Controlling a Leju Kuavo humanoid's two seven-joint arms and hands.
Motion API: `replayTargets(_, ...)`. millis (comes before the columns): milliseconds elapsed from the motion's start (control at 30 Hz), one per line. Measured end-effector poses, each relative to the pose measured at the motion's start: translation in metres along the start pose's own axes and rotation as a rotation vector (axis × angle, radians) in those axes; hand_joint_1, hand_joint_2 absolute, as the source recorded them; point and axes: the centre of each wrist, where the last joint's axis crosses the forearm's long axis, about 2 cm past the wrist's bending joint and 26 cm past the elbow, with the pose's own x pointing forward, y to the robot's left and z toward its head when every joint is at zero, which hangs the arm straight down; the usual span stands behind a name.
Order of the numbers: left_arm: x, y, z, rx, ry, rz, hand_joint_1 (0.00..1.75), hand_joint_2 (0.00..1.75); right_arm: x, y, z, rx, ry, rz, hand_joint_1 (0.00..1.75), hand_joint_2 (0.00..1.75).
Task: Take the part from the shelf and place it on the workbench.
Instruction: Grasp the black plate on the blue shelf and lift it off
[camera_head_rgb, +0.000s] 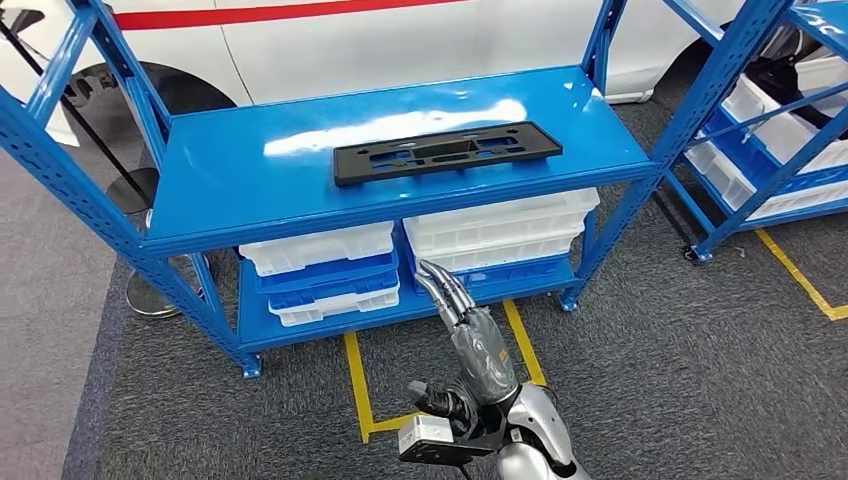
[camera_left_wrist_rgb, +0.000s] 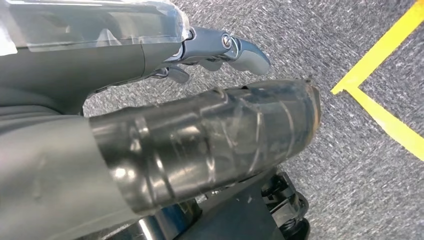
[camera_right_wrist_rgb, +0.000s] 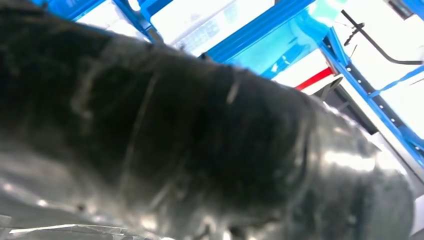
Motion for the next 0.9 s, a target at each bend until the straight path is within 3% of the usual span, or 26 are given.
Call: replayTargets(900, 0.0007, -0.0004, -0.0002, -0.023, -0.001, -0.006, 0.0, 0.0, 0.0001, -0.0012, 0.0018, 0.003, 0.012, 0.014, 0.0, 0.0)
